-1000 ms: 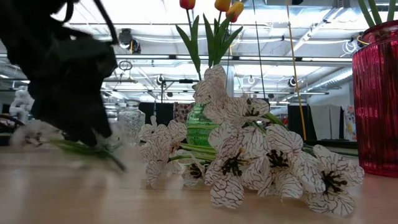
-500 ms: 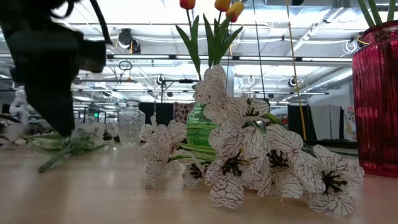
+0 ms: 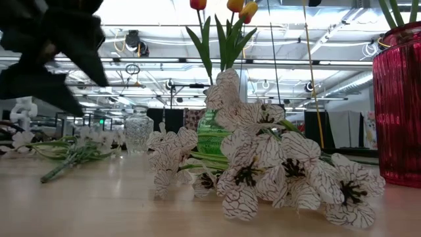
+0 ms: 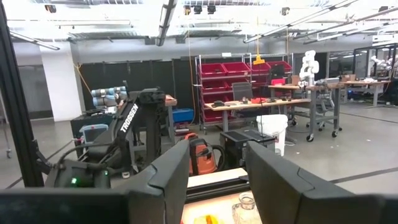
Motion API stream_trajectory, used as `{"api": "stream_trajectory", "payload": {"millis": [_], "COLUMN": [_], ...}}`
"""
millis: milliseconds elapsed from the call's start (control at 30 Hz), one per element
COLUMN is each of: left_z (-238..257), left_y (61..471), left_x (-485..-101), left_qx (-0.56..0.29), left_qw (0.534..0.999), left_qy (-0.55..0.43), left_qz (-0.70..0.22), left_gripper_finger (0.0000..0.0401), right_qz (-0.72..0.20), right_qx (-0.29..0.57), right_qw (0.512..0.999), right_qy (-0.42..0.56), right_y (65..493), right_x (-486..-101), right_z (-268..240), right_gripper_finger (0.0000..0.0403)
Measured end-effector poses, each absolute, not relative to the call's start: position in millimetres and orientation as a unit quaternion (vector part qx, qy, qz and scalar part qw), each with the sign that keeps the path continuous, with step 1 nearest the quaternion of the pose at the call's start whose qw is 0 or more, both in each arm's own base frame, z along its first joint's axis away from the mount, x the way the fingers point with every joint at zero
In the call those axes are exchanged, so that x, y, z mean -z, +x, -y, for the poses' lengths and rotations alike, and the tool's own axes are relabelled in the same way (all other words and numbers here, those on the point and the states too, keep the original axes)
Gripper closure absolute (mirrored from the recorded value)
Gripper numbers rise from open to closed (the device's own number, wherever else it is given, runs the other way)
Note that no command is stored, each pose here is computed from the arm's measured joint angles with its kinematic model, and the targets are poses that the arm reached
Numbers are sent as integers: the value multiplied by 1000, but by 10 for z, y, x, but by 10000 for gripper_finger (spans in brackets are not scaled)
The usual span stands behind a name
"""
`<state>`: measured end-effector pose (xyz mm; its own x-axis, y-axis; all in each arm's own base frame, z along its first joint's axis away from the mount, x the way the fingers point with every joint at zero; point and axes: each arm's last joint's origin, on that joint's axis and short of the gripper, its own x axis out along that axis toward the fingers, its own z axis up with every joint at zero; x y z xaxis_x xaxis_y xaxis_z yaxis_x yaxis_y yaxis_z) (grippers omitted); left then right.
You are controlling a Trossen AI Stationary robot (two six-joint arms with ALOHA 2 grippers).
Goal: Sort flowers into vase by color
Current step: Put the bottom left white flowers into the transparent vase
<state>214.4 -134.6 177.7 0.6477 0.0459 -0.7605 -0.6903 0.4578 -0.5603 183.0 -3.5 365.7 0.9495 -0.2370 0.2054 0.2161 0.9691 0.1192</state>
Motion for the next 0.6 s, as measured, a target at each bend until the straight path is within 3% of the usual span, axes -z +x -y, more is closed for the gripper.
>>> {"api": "stream_trajectory", "payload": {"millis": [400, 600], "left_z": [1345, 1225], "left_y": [2181, 2259], "left_x": [-1432, -1376], "left_qx": [-353, -375], "left_qw": [659, 650], "left_qy": [-556, -554], "left_qz": [-363, -362], "left_gripper_finger": [120, 120], "right_qz": [113, 113], "right_qx": [115, 115], "right_qw": [986, 986], "right_qy": [47, 47], "right_y": [1828, 1829], "right_x": [-3664, -3664], "right_z": [35, 35], "right_gripper_finger": [252, 252]}}
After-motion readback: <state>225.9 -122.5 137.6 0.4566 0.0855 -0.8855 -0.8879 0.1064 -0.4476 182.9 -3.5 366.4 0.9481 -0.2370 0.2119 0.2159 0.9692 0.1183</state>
